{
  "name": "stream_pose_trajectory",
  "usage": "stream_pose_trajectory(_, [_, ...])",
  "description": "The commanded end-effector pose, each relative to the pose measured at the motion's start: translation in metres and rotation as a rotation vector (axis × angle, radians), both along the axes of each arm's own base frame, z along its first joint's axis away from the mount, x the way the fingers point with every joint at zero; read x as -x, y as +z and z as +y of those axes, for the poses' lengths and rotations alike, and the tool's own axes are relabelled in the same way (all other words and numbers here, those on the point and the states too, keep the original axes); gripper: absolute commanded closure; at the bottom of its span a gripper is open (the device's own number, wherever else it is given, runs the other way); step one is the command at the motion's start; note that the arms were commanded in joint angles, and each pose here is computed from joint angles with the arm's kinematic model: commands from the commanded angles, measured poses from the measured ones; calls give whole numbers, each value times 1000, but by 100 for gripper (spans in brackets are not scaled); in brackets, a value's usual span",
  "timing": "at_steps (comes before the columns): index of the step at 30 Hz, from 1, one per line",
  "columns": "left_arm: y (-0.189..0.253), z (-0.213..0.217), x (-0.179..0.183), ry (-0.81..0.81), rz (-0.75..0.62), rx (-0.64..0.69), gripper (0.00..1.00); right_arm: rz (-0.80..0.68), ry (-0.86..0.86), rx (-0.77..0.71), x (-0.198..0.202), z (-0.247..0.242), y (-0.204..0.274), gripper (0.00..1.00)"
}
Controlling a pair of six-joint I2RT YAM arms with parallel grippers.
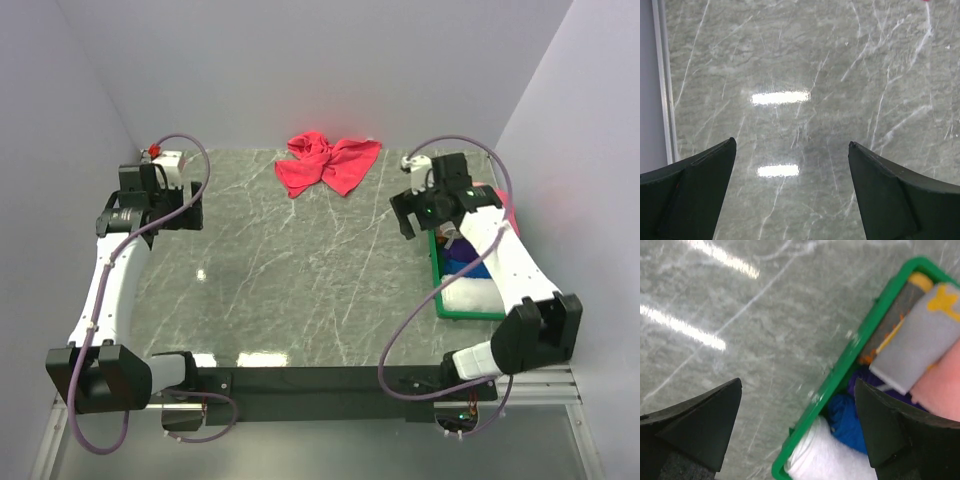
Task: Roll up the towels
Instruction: Move the towel to the center of the board
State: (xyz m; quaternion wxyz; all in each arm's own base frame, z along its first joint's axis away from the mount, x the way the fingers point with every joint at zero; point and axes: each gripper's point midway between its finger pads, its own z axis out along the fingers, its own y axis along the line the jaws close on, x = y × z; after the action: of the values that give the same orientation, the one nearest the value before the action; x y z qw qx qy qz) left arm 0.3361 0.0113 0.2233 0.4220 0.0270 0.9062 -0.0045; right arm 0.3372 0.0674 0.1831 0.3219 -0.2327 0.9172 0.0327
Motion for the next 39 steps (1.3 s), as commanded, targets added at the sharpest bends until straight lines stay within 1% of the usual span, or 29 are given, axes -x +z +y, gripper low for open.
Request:
stream_pose_trajectory(1, [18, 2, 0, -3, -3, -14, 1, -119, 28, 33, -41, 20, 26, 0])
stream_pose_trajectory(4, [18, 0, 6, -37, 6, -32, 1, -126, 61, 52, -68, 43, 22, 0])
stream_pose_trajectory(7, [16, 9, 10, -1, 2, -66, 1, -139, 76, 82, -99, 59, 12, 0])
stream_pose_trajectory(8, [16, 10, 12, 2, 7, -74, 1, -131, 92, 85, -113, 71, 4, 0])
stream_pose_trajectory(10, [17, 13, 14, 5, 17, -88, 0, -115, 92, 107, -128, 77, -5, 0])
stream_pose_trajectory(11, [16, 14, 17, 4, 31, -97, 1, -112, 103, 117, -143, 88, -12, 0])
stream_pose_trajectory(13, [18, 15, 18, 7, 32, -106, 0, -108, 116, 137, -157, 98, -21, 0])
stream_pose_trajectory(14, [18, 16, 20, 2, 36, -112, 1, -117, 122, 173, -171, 105, -29, 1])
stream_pose_trajectory(18, [19, 16, 24, 0, 49, -114, 1, -134, 155, 263, -195, 127, -53, 4])
stream_pose_trajectory(19, [19, 20, 25, 22, 51, -130, 1, -133, 161, 280, -198, 130, -59, 5])
stream_pose_trajectory(23, [16, 20, 31, 28, 71, -128, 1, -138, 192, 341, -216, 146, -90, 12])
stream_pose_trajectory(24, [14, 20, 33, 28, 76, -127, 1, -161, 180, 364, -221, 147, -90, 13])
stream_pose_trajectory(27, [12, 22, 38, 29, 90, -135, 2, -204, 192, 419, -230, 156, -102, 20])
stream_pose_trajectory(28, [11, 22, 38, 29, 92, -137, 1, -205, 200, 434, -232, 160, -111, 25])
stream_pose_trajectory(29, [11, 22, 39, 28, 94, -140, 2, -211, 206, 450, -234, 161, -113, 27])
stream_pose_trajectory(33, [13, 24, 39, 30, 93, -150, 2, -207, 218, 501, -242, 161, -130, 29])
stream_pose_trajectory(35, [13, 24, 40, 31, 93, -153, 2, -202, 233, 519, -243, 160, -142, 34])
stream_pose_trajectory(36, [12, 25, 40, 33, 95, -153, 2, -199, 241, 524, -242, 160, -144, 37])
stream_pose_trajectory(37, [12, 25, 39, 29, 95, -155, 2, -196, 248, 525, -243, 161, -146, 45])
stream_pose_trajectory(39, [12, 24, 37, 24, 91, -151, 2, -178, 275, 516, -240, 165, -148, 56])
